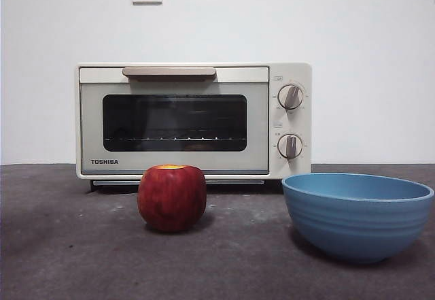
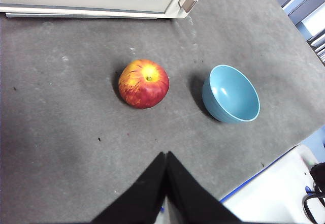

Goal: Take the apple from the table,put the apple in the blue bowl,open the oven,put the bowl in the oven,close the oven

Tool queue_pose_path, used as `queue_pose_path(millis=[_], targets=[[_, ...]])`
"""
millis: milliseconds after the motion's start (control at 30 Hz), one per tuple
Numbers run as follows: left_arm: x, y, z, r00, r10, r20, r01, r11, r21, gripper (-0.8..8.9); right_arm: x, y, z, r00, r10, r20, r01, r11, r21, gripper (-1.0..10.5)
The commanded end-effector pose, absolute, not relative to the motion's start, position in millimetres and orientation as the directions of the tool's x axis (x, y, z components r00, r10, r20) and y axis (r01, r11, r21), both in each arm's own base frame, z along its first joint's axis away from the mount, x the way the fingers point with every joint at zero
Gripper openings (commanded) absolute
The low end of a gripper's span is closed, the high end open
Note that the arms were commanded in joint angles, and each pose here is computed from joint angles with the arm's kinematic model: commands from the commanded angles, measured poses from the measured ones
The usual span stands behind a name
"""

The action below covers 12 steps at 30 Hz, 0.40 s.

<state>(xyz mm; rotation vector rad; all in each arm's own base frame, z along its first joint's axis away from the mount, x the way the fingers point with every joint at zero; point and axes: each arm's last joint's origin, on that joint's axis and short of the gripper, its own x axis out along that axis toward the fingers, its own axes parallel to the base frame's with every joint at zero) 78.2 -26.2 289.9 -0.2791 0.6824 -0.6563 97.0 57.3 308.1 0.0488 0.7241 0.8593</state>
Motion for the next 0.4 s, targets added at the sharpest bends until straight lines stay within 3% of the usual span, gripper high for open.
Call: queue_pose_path(millis=[33, 67, 133, 400], targets=[[77.7, -26.4, 296.7, 0.594, -0.647, -0.478, 0.492, 0.762, -0.420, 0.07, 98.7, 58.4, 313.4, 0.451, 0.707, -0.544, -0.680, 0.667, 0.304, 3.5], [77.6, -26.4, 296.9, 0.595, -0.647, -0.477, 0.492, 0.762, -0.420, 0.07, 99.6, 58.3, 313.7, 0.466, 0.697, -0.545, -0.659, 0.684, 0.312, 4.4], [77.7, -26.4, 297.1, 0.595, -0.647, -0.476, 0.493, 0.762, -0.419, 0.07, 102.9, 59.7, 312.8, 0.464, 0.694, -0.551, -0.641, 0.692, 0.332, 4.9], [77.7, -26.4, 297.2, 0.596, -0.647, -0.476, 0.494, 0.763, -0.418, 0.07, 126.8, 75.0, 302.6, 0.403, 0.690, -0.602, -0.620, 0.689, 0.375, 4.9]])
